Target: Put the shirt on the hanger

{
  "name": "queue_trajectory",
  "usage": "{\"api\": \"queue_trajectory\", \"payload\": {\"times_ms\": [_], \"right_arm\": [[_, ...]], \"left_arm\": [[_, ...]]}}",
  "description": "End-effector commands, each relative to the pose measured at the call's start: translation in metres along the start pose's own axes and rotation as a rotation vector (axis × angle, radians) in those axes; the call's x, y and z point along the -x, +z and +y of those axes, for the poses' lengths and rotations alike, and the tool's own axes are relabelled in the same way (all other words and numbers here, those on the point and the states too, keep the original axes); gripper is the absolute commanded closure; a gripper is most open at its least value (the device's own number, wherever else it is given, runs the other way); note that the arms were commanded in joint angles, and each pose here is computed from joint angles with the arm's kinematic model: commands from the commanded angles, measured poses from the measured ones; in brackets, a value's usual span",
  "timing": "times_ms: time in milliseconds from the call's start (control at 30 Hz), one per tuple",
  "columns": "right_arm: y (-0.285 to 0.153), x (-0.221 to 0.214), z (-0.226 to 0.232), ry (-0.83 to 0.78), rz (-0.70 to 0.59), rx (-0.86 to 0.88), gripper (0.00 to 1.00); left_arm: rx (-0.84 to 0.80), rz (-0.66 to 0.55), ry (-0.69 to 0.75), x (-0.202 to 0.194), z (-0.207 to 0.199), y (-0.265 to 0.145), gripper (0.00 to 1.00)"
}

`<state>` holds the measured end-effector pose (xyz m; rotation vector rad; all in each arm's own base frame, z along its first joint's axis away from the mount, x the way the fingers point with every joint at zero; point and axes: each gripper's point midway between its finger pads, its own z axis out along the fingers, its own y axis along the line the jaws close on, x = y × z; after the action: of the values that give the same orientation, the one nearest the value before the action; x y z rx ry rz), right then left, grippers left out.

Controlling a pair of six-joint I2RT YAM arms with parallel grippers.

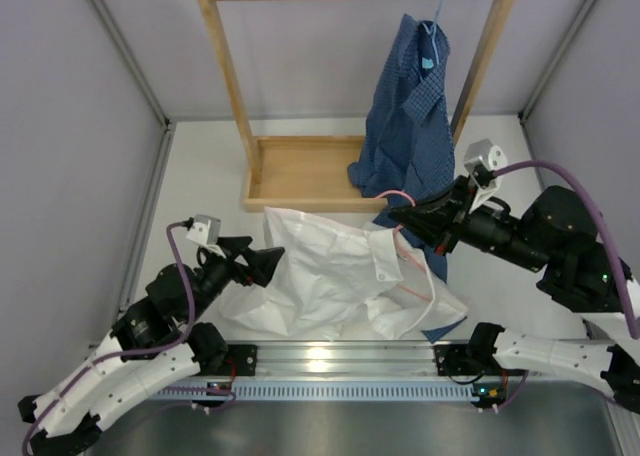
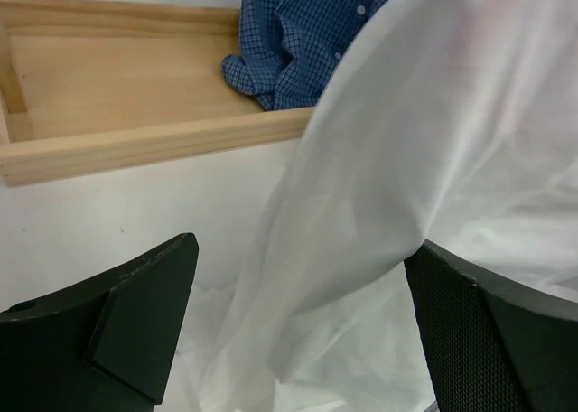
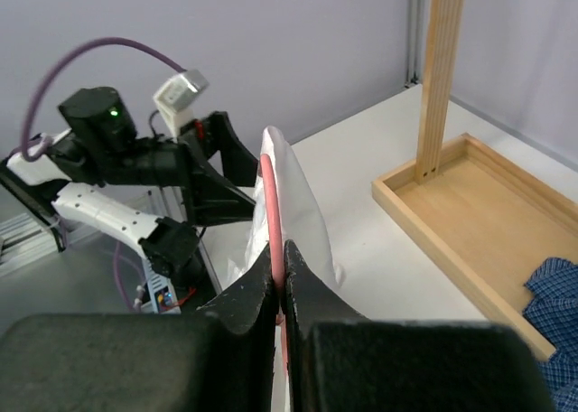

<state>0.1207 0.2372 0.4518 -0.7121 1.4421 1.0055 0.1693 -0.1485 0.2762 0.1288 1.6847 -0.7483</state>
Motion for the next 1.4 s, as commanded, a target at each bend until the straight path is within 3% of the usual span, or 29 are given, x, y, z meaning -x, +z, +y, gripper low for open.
{"api": "queue_trajectory", "payload": {"times_ms": [0,133,367,533,600,633,700,833,933,967,1133,1367], "right_arm": [[-0.02,0.02,0.018,-0.036,-0.014,0.08,1.0],[-0.03,0.017,0.022,-0.058,0.003,0.107,1.0],[-0.043,0.019,0.028,-0.063,-0.013,0.136,1.0],[-0.055,0.019,0.028,-0.074,-0.015,0.138,1.0],[-0.059,0.018,0.025,-0.072,-0.018,0.116,1.0],[-0.064,0.018,0.025,-0.073,-0.026,0.117,1.0],[-0.066,0.016,0.027,-0.069,-0.028,0.129,1.0],[-0.074,0.018,0.03,-0.069,-0.044,0.142,1.0],[-0.08,0.019,0.029,-0.068,-0.058,0.136,1.0],[-0.08,0.019,0.028,-0.068,-0.056,0.135,1.0],[-0.081,0.017,0.017,-0.068,-0.061,0.069,1.0],[-0.087,0.01,-0.012,-0.067,-0.071,-0.086,1.0]], "left_arm": [[-0.011,-0.089,0.004,0.014,-0.004,0.011,0.02],[0.0,-0.112,0.016,0.014,-0.006,0.027,0.02],[-0.059,-0.191,0.037,0.018,-0.018,0.045,0.17],[-0.033,-0.224,0.067,0.022,-0.014,0.051,0.13],[-0.004,-0.226,0.073,0.024,-0.009,0.051,0.27],[0.001,-0.23,0.085,0.025,-0.008,0.05,0.47],[0.013,-0.244,0.087,0.027,-0.005,0.05,0.61],[0.035,-0.264,0.09,0.028,-0.002,0.053,0.76],[0.033,-0.261,0.091,0.03,-0.005,0.059,0.78],[0.016,-0.252,0.097,0.028,-0.009,0.061,1.0],[0.079,-0.238,0.061,0.034,-0.005,0.068,1.0],[0.575,-0.261,-0.021,0.055,0.069,0.036,1.0]]}}
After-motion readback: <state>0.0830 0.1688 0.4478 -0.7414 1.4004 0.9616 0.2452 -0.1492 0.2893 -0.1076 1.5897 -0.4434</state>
